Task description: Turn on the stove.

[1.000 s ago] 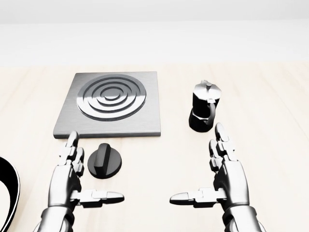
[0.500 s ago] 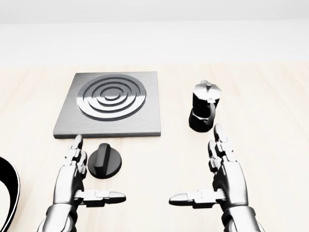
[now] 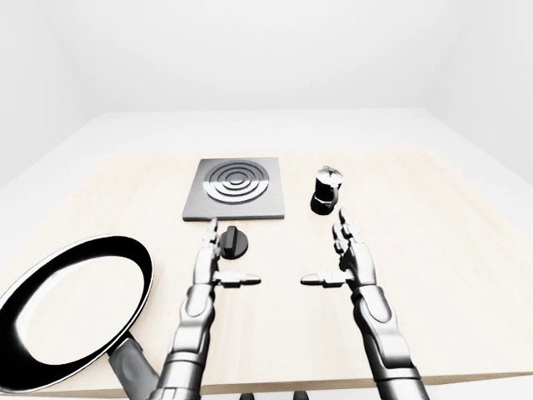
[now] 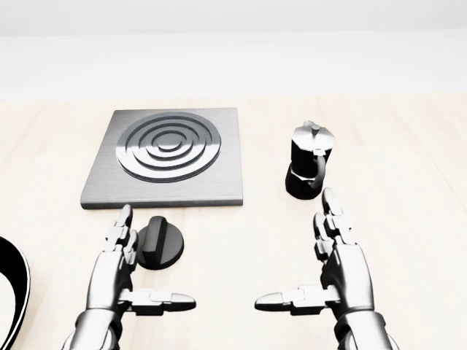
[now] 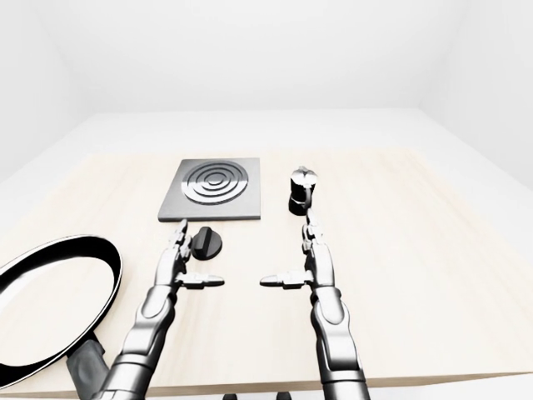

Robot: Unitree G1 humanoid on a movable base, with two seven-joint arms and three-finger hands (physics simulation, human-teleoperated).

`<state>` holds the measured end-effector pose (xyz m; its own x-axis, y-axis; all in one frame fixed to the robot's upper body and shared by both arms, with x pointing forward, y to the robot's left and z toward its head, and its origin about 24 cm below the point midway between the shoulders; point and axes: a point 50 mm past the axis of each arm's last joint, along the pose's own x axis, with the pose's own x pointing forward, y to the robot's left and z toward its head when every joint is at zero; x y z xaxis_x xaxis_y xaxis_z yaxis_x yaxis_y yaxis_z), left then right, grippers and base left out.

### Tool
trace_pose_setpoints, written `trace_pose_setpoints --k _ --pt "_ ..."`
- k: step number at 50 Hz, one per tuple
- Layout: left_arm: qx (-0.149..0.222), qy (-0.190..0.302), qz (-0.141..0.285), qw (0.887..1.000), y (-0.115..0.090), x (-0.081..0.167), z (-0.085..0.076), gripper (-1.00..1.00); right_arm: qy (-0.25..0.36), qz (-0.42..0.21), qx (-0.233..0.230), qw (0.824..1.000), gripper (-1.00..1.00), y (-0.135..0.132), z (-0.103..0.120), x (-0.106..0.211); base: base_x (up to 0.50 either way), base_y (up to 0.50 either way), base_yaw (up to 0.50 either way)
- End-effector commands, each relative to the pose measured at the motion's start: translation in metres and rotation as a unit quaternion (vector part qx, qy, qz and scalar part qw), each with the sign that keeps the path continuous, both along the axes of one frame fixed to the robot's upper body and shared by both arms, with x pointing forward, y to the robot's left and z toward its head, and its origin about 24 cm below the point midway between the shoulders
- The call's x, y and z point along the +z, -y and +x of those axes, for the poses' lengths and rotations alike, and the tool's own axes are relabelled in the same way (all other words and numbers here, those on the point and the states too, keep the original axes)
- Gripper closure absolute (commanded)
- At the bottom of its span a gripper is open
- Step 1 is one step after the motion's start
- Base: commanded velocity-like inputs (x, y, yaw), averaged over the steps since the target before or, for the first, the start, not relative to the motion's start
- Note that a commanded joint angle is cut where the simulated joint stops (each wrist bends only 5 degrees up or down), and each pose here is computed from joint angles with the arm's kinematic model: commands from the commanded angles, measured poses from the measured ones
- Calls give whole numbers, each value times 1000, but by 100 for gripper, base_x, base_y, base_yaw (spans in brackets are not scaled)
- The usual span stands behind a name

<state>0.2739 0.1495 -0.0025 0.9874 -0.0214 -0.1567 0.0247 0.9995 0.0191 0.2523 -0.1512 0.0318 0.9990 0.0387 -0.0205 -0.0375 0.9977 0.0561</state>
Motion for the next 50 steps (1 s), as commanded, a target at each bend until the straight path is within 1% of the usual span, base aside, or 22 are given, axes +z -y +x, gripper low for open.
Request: trace_pose_setpoints --k 1,6,7,12,18,19,25,28,32,37,42,50 --pt "-8 12 3 1000 4 5 -2 -100 -1 0 0 1000 -100 0 0 0 0 0 0" --pt "-10 -3 3 1000 6 -2 -4 -100 -1 0 1 1000 -100 0 0 0 0 0 0" --pt "-12 6 3 1000 6 2 -4 -100 -1 -1 1 1000 -100 0 1 -1 0 0 0" --pt "-14 12 2 1000 7 4 -5 -100 -1 -1 0 1000 -100 0 1 0 0 0 0" --pt "-15 2 2 1000 7 0 -6 -100 -2 -1 1 1000 -100 0 1 -1 0 0 0" --pt "-15 -6 2 1000 7 -4 -6 -100 -2 -1 1 1000 -100 0 0 -1 0 0 0" --pt "-14 -6 2 1000 6 -4 -7 -100 -2 -1 1 1000 -100 0 0 -1 0 0 0" --pt "-16 5 2 1000 8 0 -9 -100 -2 -2 1 1000 -100 0 0 -2 0 0 0" --pt "-17 6 2 1000 8 1 -9 -100 -2 -2 1 1000 -100 0 0 -2 0 0 0" --pt "-22 -4 3 1000 11 -4 -12 -100 -2 -2 1 1000 -100 0 0 -2 0 0 0" --pt "-30 21 3 999 14 7 -14 -100 -3 -2 1 1000 -100 0 1 -2 0 0 0" --pt "-48 26 8 998 22 14 -20 -100 -3 -2 1 1000 -100 0 1 -2 0 0 0"
